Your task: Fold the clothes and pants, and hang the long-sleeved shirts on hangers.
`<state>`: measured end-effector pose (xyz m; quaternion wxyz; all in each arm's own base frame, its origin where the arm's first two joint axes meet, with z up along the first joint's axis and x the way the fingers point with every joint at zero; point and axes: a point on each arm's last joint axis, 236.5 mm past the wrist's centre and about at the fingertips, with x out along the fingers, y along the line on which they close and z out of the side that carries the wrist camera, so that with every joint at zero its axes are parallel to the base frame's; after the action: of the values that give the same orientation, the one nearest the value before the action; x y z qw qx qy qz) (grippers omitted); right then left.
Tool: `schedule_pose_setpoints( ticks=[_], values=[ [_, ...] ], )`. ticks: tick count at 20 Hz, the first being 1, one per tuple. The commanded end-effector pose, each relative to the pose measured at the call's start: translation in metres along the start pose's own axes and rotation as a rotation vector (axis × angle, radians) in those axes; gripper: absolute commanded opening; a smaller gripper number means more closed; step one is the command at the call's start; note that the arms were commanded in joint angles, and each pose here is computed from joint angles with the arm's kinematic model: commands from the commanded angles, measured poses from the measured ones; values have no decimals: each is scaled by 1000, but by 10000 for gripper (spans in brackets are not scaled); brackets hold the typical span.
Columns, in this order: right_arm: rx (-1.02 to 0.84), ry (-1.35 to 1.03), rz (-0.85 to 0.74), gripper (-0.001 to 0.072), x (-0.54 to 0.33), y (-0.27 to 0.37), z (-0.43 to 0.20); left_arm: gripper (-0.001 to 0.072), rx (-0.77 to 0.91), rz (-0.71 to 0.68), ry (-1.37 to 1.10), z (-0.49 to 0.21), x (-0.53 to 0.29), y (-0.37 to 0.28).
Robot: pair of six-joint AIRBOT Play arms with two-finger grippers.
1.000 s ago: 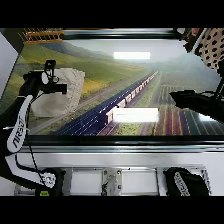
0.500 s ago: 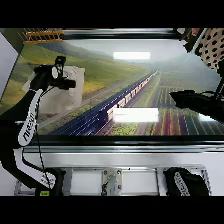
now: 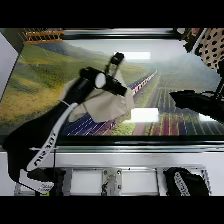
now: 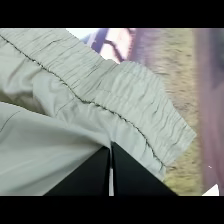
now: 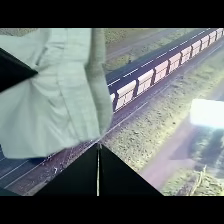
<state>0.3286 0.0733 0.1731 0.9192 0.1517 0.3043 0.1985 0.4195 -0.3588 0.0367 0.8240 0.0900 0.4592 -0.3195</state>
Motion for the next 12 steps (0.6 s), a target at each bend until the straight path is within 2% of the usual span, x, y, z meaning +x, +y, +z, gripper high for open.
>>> schedule_pose_setpoints(
  ticks=[1,2,3,6,8,12],
  values=[
    [1,1,0,21,0,0,0,144,125,-87,0,-12,23,-85],
    [1,0,1,21,0,0,0,474,111,-82,3,-13,23,-84],
    [1,0,1,21,0,0,0,568,54,-70,4,-10,17,-72],
    [1,0,1,21,0,0,0,568,-130,13,-25,5,-26,12],
    [2,0,1,21,0,0,0,568,-284,90,-40,-11,-62,83],
    [2,2,0,24,1,-1,0,568,-601,174,108,-136,-99,175]
  ],
)
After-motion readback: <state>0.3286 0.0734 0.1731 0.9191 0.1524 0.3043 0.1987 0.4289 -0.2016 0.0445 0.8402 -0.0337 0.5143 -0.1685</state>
